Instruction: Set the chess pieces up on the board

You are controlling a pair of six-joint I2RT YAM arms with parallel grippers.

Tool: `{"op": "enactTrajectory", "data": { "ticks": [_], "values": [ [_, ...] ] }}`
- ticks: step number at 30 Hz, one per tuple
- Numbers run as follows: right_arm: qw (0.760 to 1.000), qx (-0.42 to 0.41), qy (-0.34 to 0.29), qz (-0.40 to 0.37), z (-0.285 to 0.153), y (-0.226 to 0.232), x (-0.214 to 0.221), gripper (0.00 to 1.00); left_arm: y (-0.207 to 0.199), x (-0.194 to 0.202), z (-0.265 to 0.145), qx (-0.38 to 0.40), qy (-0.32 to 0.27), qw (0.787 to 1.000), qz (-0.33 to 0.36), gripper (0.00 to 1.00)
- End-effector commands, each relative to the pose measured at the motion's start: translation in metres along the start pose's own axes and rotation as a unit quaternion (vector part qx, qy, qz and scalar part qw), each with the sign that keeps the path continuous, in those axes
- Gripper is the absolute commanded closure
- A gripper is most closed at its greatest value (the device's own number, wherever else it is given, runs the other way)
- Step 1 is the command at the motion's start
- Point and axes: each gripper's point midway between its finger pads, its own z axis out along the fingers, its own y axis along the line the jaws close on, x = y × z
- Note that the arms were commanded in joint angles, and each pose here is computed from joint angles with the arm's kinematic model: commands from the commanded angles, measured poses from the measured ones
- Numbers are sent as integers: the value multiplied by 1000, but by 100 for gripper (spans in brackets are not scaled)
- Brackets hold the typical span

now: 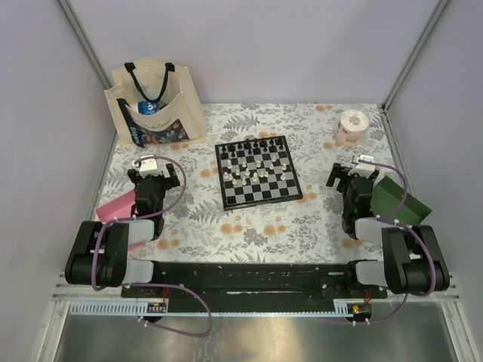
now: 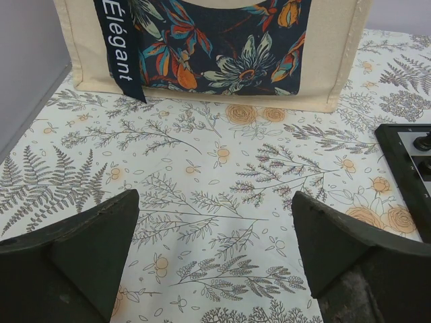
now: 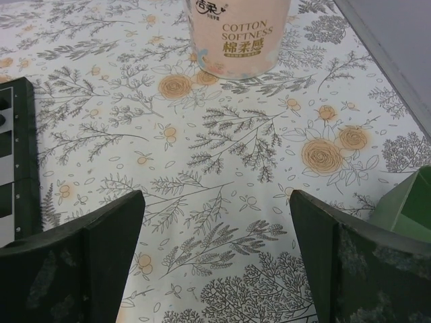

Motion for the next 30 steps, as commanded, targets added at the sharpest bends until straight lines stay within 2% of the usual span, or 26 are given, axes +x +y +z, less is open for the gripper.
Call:
{"op": "enactTrajectory", "data": {
  "ticks": [1, 4, 6, 8, 10, 13, 15, 17, 19, 24, 27, 28, 30],
  "values": [
    [1000, -6, -6, 4, 3, 8, -56, 2, -4, -12, 2, 10, -24, 1000, -2, 1],
    [998, 39, 5, 55, -2, -1, -96, 2, 2, -25, 3, -10, -1, 1000, 1, 1],
    [993, 46, 29, 103, -7, 4, -109, 2, -1, -37, 10, -16, 51, 999, -1, 1],
    [992, -20, 53, 117, -9, 30, -119, 1, 8, -67, 22, -86, 99, 989, -65, 1],
    [985, -78, 74, 132, -14, 54, -128, 2, 13, -61, 21, -131, 184, 971, -79, 1],
    [978, -110, 74, 162, -18, 67, -138, 2, -10, -54, 24, -72, 219, 969, -87, 1],
    [965, -167, 94, 177, -26, 88, -136, 2, -39, -64, 19, 12, 193, 974, -121, 1],
    [949, -209, 149, 183, -33, 106, -123, 2, -67, -79, 11, 96, 150, 971, -161, 1],
    [932, -241, 194, 191, -35, 121, -114, 2, -79, -90, 8, 119, 126, 960, -219, 1],
    [910, -246, 245, 228, -27, 133, -96, 2, -120, -85, 8, 217, 186, 914, -287, 1],
    [895, -255, 278, 236, -24, 140, -82, 2, -134, -66, 6, 242, 225, 888, -320, 1],
    [890, -247, 295, 243, -22, 141, -75, 1, -136, -58, 6, 243, 238, 883, -324, 1],
    [880, -247, 319, 250, -21, 143, -64, 7, -136, -44, 5, 231, 257, 882, -320, 1]
  ]
}}
